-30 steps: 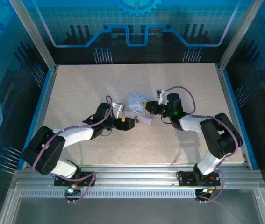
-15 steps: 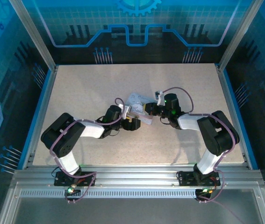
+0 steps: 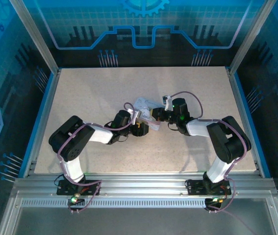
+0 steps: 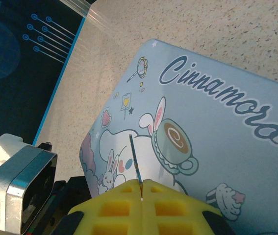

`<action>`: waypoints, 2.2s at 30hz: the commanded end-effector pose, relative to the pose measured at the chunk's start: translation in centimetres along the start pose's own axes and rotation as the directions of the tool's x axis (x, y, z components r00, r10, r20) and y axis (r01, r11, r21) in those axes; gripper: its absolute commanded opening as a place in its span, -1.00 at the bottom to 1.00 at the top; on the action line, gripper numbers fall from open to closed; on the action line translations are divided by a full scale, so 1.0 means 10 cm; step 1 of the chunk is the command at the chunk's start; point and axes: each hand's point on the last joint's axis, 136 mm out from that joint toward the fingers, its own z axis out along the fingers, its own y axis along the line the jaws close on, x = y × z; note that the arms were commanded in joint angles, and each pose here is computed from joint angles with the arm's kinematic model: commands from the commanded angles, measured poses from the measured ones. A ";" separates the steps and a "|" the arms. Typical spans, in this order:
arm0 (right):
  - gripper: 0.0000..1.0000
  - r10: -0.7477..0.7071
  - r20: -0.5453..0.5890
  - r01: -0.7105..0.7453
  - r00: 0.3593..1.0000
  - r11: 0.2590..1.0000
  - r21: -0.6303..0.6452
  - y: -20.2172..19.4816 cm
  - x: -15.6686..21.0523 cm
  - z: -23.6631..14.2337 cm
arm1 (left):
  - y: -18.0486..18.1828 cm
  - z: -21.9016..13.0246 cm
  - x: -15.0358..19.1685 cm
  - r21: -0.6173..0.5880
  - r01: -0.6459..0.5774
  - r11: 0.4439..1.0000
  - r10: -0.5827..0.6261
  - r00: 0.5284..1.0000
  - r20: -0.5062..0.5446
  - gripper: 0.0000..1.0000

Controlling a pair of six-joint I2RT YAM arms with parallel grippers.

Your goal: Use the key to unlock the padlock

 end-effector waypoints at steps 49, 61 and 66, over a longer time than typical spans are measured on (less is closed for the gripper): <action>-1.00 -0.047 0.005 0.047 0.999 0.998 -0.030 0.21 -0.02 0.02 | -0.17 0.06 -0.25 0.031 0.185 0.982 -0.188 0.975 0.121 -0.38; -1.00 -0.307 -0.023 0.308 0.951 0.949 0.063 0.38 0.20 -0.59 | -0.32 -0.13 -0.40 0.071 0.238 0.969 -0.246 0.959 0.140 -0.44; -1.00 -0.392 -0.073 0.397 0.917 0.914 0.085 0.34 0.58 -0.73 | -0.39 -0.23 -0.47 0.093 0.270 0.958 -0.281 0.948 0.149 -0.47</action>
